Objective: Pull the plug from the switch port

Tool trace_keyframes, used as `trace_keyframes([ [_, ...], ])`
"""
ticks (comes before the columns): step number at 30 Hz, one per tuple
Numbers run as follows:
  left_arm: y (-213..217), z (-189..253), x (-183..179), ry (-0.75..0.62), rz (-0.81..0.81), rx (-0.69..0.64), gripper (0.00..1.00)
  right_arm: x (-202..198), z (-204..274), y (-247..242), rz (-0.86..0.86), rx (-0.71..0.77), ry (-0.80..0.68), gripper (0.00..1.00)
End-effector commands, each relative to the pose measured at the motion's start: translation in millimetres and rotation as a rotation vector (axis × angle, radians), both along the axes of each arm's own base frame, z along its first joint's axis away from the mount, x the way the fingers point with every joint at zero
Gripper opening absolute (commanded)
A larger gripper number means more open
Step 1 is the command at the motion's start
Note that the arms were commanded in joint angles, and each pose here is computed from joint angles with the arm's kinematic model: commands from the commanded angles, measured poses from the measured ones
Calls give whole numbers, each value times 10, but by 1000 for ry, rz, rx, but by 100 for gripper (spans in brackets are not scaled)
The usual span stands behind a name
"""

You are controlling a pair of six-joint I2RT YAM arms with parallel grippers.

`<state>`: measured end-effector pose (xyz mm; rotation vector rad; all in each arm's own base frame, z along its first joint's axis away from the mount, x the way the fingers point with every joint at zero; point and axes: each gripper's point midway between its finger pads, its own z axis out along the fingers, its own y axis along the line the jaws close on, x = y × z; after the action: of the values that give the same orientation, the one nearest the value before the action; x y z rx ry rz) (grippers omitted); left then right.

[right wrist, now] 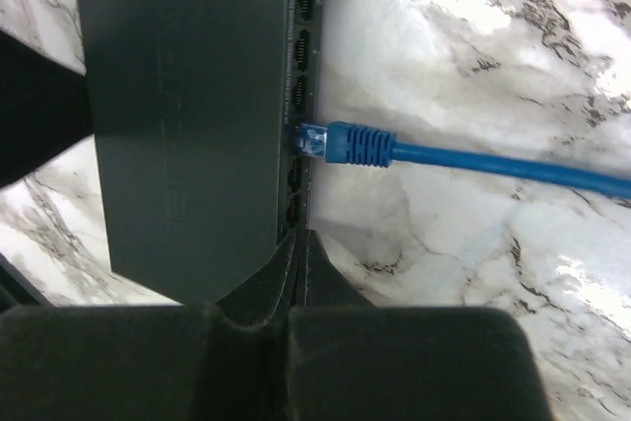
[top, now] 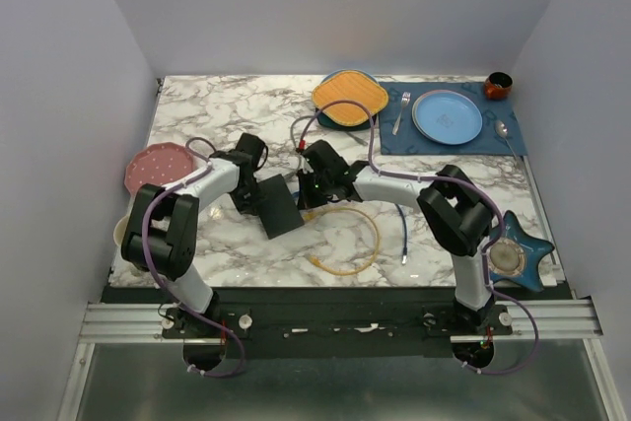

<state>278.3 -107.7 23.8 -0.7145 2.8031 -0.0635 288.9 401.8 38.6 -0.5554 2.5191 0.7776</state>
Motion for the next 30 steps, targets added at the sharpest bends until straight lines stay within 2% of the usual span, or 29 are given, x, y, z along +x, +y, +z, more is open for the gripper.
trace_keyframes([
  [1, -164, 333, 713, -205, 6, -95, 0, -255, 463, 619, 126, 195, 63, 3],
  [5, 56, 593, 975, -266, 42, -50, 0, -133, 596, 608, 117, 159, 3, 3],
  [7, 213, 756, 1033, -306, 68, -33, 0, 29, 759, 428, 52, 117, -97, 4],
  [11, 314, 957, 1005, -372, 96, -24, 0, 326, 999, 145, -22, 74, -203, 13],
  [13, 246, 1017, 936, -397, 89, -71, 9, 607, 1030, 66, -69, 50, -224, 14],
  [14, 178, 916, 855, -392, 79, -91, 27, 670, 970, 8, -79, 25, -204, 14],
  [16, 54, 933, 725, -410, 53, -129, 44, 968, 900, -38, -107, 18, -194, 14],
  [17, -44, 806, 574, -388, 23, -133, 56, 1046, 884, -61, -116, 9, -184, 13],
  [18, -99, 839, 492, -403, 10, -143, 58, 1158, 826, -105, -130, -1, -175, 13],
  [19, -139, 815, 431, -406, 0, -146, 58, 1229, 789, -119, -131, -16, -179, 12],
  [22, -248, 667, 146, -373, -42, -161, 46, 1466, 658, -183, -173, -76, -177, 8],
  [23, -248, 574, 45, -349, -54, -155, 38, 1475, 557, -223, -182, -96, -154, 7],
  [24, -269, 568, -4, -350, -65, -159, 36, 1502, 522, -285, -197, -100, -142, 7],
  [30, -315, 279, -156, -285, -95, -164, 36, 1323, 201, -426, -208, -134, -75, 7],
])
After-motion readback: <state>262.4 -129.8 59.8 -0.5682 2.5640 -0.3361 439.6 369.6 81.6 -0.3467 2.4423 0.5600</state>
